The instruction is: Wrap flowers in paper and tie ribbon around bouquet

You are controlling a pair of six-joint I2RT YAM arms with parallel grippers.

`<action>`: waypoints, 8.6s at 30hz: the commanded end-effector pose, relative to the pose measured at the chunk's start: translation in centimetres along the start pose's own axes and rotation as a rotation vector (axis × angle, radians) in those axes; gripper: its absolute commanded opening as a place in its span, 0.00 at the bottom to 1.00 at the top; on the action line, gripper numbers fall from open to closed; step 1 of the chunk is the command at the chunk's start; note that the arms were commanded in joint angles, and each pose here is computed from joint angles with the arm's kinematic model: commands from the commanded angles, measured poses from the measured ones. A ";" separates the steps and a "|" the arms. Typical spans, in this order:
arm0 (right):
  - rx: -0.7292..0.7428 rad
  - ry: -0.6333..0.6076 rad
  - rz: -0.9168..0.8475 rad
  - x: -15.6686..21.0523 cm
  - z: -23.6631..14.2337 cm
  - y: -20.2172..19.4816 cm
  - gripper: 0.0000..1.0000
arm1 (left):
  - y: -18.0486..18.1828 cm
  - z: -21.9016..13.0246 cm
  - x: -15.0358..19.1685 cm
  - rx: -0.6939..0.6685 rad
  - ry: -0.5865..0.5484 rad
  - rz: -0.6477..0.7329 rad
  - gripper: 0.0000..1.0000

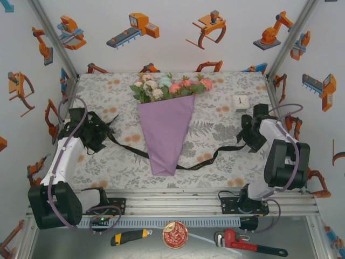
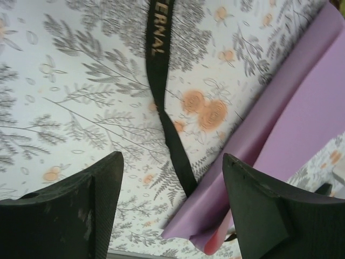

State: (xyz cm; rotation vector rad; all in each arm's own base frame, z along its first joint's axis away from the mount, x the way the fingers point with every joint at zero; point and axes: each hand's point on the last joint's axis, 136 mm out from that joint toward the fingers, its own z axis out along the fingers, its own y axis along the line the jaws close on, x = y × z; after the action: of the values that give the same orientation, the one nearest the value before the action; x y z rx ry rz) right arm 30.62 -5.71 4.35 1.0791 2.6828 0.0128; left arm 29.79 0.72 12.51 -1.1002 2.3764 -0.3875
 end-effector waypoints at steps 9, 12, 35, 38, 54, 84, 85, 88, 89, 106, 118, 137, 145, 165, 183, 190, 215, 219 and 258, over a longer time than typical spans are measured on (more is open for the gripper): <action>-0.157 -0.087 -0.158 -5.5 -1.6 4.7 0.00 | 1.4 4.5 -5.4 -0.102 -0.052 0.072 0.90; -0.286 -0.138 -0.166 -6.0 -4.9 7.0 0.00 | 0.7 6.3 -7.7 -0.120 -0.052 0.079 0.87; -0.534 -0.158 -0.225 -1.5 -9.2 11.1 0.00 | -2.6 14.3 -15.4 -0.035 -0.020 -0.085 0.59; -0.560 -0.152 -0.241 -1.3 -9.8 11.4 0.00 | -2.6 15.5 -16.0 -0.046 -0.021 -0.082 0.57; -0.858 -0.212 -0.482 4.2 -18.3 20.2 0.00 | -7.3 8.7 -16.3 0.129 -0.073 0.087 0.00; -0.928 -0.236 -0.588 6.8 -21.1 24.0 0.00 | -5.3 17.1 -12.8 -0.307 0.036 0.216 0.45; -0.928 -0.237 -0.588 6.8 -21.2 24.0 0.00 | -5.4 17.2 -12.9 -0.304 0.040 0.217 0.43; -0.927 -0.240 -0.580 6.6 -21.5 24.1 0.00 | -5.7 17.4 -12.9 -0.300 0.053 0.218 0.25; -0.932 -0.240 -0.579 6.6 -21.6 24.2 0.00 | -5.9 17.3 -12.7 -0.287 0.066 0.215 0.11; -1.092 -0.282 -0.672 10.4 -24.3 35.6 0.00 | -7.6 -3.7 -8.2 0.107 -0.155 0.239 0.00; -0.601 -0.562 -0.381 -7.8 -18.1 27.7 0.00 | -8.1 -1.2 -11.1 0.114 -0.168 0.198 0.00; -0.605 -0.508 -0.382 -10.9 -13.8 25.4 0.00 | -9.7 4.7 -18.2 0.142 -0.182 0.134 0.00; -0.539 -0.552 -0.328 -14.8 -13.6 22.9 0.00 | -11.5 5.0 -21.6 0.215 -0.216 0.076 0.00; -0.874 -0.469 -0.641 -4.0 -22.4 28.9 0.00 | -14.6 -5.7 -13.8 0.415 -0.240 0.196 0.00; -1.154 -0.028 -1.130 29.2 -22.5 47.1 0.56 | -7.2 -15.3 1.8 0.540 -0.286 0.446 0.00; -1.174 -0.111 -1.091 24.4 -25.6 45.5 0.59 | -8.3 -15.2 2.9 0.579 -0.222 0.537 0.00; -0.604 -0.502 -0.649 6.0 -21.6 22.4 0.57 | -30.8 -5.5 20.9 0.818 0.050 1.081 0.52; -0.661 -0.453 -0.796 7.2 -20.9 24.4 0.57 | -29.4 -8.2 16.0 0.813 -0.039 1.013 0.57; -0.979 0.117 -1.246 20.6 -8.1 40.9 0.01 | -19.0 -9.5 8.9 0.588 -0.010 0.835 0.66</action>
State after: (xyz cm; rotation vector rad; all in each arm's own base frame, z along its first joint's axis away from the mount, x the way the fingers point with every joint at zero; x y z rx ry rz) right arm 41.51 38.37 8.72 -0.8639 2.4592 0.9948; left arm 31.64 -17.04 25.21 0.0977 2.2530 -0.6565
